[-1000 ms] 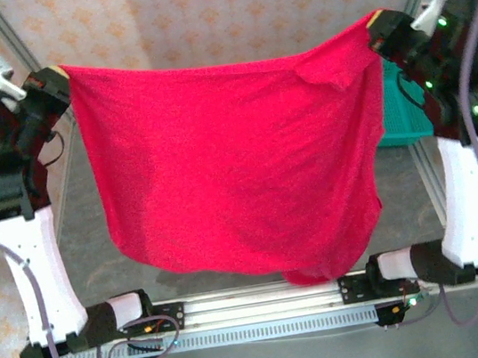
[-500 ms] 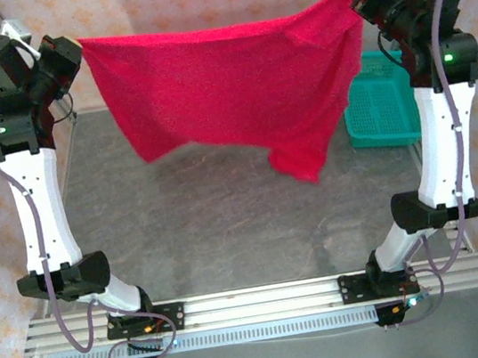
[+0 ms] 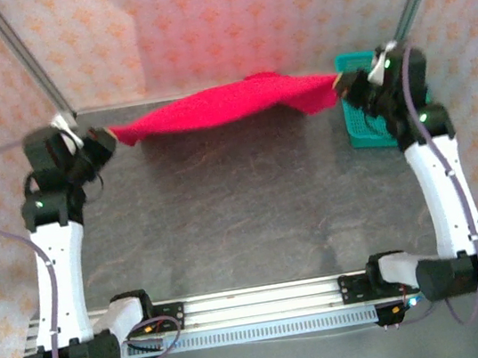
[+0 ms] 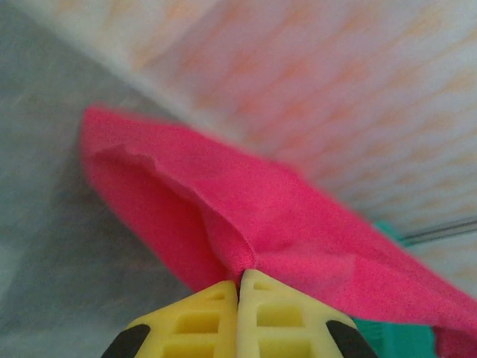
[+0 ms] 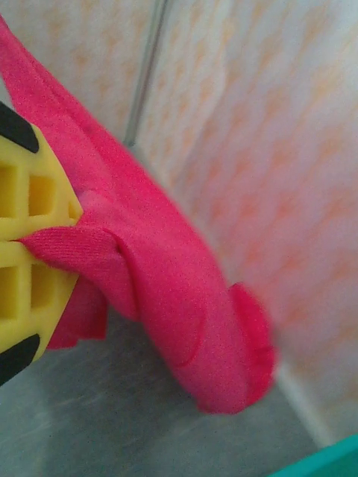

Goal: Fold the inside-out t-shirt

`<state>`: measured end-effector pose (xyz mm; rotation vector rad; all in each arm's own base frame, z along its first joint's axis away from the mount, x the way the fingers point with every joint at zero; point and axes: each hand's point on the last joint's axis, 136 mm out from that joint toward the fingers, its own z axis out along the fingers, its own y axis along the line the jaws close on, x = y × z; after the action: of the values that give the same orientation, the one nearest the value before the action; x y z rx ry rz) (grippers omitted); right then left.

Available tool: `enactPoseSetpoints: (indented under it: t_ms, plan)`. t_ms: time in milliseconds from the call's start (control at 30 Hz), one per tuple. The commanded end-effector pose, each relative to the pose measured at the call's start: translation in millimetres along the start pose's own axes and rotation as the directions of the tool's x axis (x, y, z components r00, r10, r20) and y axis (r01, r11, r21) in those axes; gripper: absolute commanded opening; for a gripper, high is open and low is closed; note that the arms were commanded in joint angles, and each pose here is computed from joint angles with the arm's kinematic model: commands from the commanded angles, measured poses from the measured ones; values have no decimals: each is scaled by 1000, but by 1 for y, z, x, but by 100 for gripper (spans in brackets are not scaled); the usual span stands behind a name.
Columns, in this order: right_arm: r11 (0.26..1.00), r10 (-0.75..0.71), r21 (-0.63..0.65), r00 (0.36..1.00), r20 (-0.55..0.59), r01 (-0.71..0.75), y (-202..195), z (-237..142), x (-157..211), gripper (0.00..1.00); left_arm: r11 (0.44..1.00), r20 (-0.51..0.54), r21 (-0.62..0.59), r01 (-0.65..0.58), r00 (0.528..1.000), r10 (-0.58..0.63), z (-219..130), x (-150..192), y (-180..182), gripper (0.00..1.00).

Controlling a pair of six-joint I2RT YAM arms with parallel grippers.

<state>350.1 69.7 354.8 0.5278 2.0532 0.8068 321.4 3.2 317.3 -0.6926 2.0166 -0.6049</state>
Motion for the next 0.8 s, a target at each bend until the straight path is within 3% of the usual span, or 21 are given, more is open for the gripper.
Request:
enactPoseSetpoints:
  t_ms: [0, 200, 400, 433, 467, 533, 567, 600, 667, 767]
  plan:
    - [997, 49, -59, 997, -66, -52, -20, 10, 49, 0, 981, -119, -195, 17, 992, -41, 11, 72, 78, 0]
    - [979, 187, 132, 939, -290, -154, -121, 33, 170, 0, 931, -135, -342, 128, 974, -184, 12, 140, 147, 0]
    - [946, 282, 239, 918, -280, -217, -168, 20, 212, 0, 879, -70, -440, 182, 969, -236, 2, 158, 180, 0]
    - [944, 286, 244, 919, -273, -222, -170, 18, 213, 1, 873, -54, -451, 186, 971, -235, -2, 157, 182, 6]
    - [942, 290, 250, 920, -263, -225, -172, 15, 213, 6, 870, -40, -454, 190, 972, -233, -5, 156, 183, 10]
    - [940, 288, 256, 924, -250, -224, -171, 8, 211, 26, 872, -9, -446, 202, 973, -229, -10, 153, 182, 14]
    - [942, 283, 252, 928, -240, -222, -168, 5, 208, 40, 873, 14, -441, 207, 975, -224, -12, 148, 180, 27]
    - [945, 275, 244, 934, -229, -218, -163, 2, 202, 50, 879, 39, -428, 209, 976, -212, -15, 140, 176, 32]
    - [953, 251, 221, 947, -201, -206, -151, -1, 187, 60, 897, 78, -395, 198, 980, -182, -17, 123, 164, 35]
    - [968, 200, 185, 966, -165, -168, -128, 1, 159, 67, 917, 84, -370, 146, 989, -123, -15, 97, 141, 42]
